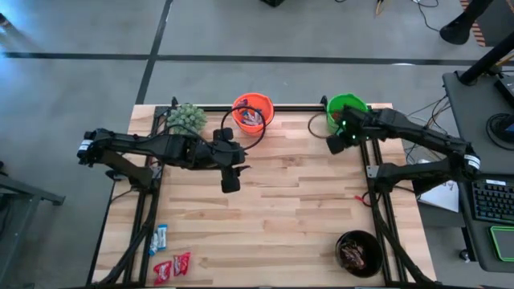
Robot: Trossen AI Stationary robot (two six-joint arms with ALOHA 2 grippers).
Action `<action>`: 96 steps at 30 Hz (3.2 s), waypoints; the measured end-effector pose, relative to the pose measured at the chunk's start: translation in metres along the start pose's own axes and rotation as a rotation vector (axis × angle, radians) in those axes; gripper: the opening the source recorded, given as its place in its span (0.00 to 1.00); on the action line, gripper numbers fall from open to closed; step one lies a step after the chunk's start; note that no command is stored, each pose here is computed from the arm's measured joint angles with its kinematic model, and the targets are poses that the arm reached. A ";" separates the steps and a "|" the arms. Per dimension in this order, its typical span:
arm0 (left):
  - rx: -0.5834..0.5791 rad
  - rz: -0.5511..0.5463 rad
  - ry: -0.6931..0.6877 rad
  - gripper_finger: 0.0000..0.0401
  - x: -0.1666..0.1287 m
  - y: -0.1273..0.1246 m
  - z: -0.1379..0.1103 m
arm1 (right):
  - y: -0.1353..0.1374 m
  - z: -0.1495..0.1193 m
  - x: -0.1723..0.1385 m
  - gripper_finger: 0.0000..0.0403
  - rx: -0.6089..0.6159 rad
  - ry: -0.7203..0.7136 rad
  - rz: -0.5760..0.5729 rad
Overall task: Organize candy in baskets
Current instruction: Put the white chocolate bar into the orange bucket
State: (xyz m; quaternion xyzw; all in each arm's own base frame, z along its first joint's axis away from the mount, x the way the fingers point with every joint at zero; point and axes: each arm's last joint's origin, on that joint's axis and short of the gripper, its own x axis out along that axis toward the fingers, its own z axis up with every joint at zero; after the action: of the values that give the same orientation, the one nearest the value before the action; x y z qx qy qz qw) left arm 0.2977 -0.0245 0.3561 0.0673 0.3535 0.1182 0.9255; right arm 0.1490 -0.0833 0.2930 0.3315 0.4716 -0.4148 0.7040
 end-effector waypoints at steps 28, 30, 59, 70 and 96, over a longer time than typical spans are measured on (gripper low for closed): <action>-0.095 0.270 0.214 0.40 -0.003 0.015 -0.025 | -0.052 0.099 -0.023 0.03 -0.051 -0.084 -0.160; -0.109 0.299 0.212 0.40 -0.003 0.018 -0.025 | -0.052 0.098 -0.027 0.03 -0.068 -0.092 -0.146; -0.288 0.463 0.243 0.40 0.008 0.073 -0.029 | -0.025 0.132 -0.020 0.03 -0.210 -0.205 0.210; -0.212 0.556 0.257 0.40 0.009 0.092 -0.029 | 0.030 0.166 -0.026 0.03 -0.373 -0.261 0.280; -0.634 0.070 -0.410 0.30 0.009 0.239 -0.017 | 0.088 0.224 -0.046 0.03 -0.623 -0.425 0.674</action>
State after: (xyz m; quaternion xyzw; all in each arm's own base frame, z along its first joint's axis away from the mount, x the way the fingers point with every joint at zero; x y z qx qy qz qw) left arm 0.2524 0.2092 0.3875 -0.1879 0.1043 0.2372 0.9474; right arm 0.3054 -0.2249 0.4185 0.1476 0.2860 -0.0625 0.9447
